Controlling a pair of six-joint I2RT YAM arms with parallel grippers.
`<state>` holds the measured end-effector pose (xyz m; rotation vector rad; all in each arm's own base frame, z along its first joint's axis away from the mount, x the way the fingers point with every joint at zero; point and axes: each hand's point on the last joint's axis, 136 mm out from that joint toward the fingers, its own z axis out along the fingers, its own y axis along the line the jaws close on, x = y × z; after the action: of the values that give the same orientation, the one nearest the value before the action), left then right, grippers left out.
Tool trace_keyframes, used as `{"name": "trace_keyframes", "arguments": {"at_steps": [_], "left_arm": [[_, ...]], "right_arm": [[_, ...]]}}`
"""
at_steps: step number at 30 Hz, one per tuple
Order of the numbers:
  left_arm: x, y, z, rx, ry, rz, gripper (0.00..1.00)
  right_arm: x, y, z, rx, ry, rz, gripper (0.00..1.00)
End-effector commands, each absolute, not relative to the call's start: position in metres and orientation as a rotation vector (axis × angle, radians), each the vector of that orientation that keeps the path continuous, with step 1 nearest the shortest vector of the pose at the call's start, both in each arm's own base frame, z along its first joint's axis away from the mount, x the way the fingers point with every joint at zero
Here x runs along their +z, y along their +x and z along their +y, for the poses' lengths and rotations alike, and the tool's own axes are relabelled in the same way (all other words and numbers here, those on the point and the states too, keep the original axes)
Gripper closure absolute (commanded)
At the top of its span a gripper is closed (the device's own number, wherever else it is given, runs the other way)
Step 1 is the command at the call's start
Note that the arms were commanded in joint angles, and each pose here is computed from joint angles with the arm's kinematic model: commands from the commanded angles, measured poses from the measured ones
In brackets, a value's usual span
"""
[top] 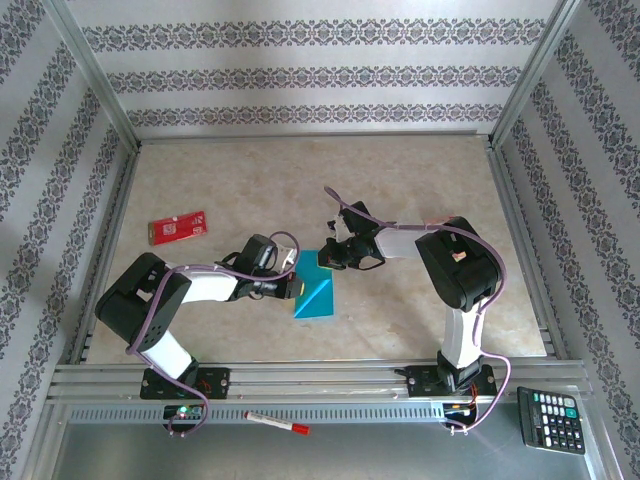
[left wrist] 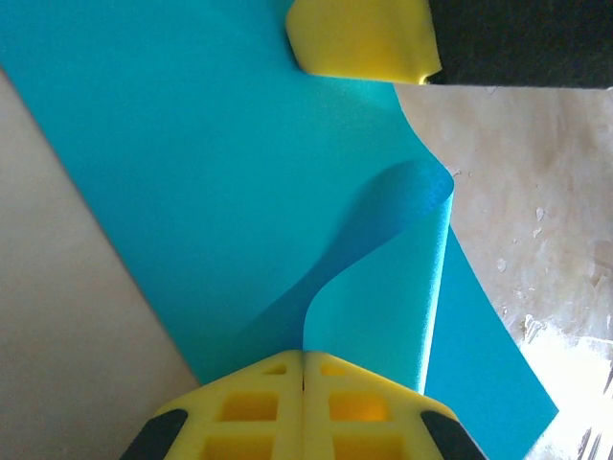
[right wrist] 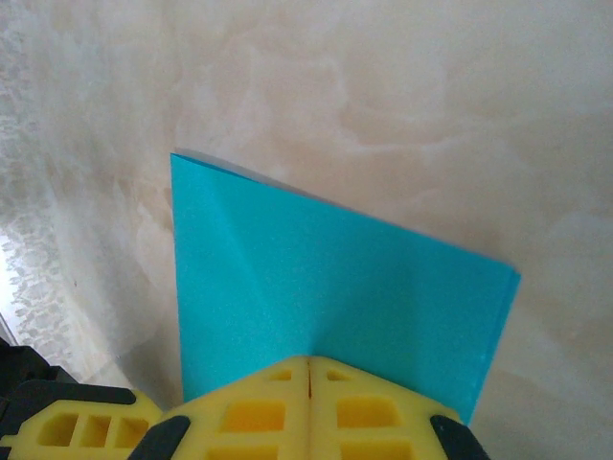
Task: Fold a paper plane with a square sheet of paper (pick it up from the middle)
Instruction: Fold the triangle a second time at the center of the table.
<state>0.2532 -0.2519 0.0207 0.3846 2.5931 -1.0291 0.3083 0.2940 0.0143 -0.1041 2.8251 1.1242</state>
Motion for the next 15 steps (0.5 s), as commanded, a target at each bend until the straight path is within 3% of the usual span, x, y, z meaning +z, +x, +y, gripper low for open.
{"name": "trace_keyframes", "arguments": {"at_steps": [1, 15], "left_arm": [[0.0196, 0.2585, -0.2487, -1.011, 0.379, 2.603, 1.00], [0.0131, 0.2526, -0.2443, -1.001, 0.368, 2.624, 1.00]], "right_arm": [[-0.0308, 0.2780, 0.2646, 0.917, -0.038, 3.009, 1.00], [-0.0310, 0.2783, 0.2641, 0.915, -0.040, 3.008, 1.00]]}}
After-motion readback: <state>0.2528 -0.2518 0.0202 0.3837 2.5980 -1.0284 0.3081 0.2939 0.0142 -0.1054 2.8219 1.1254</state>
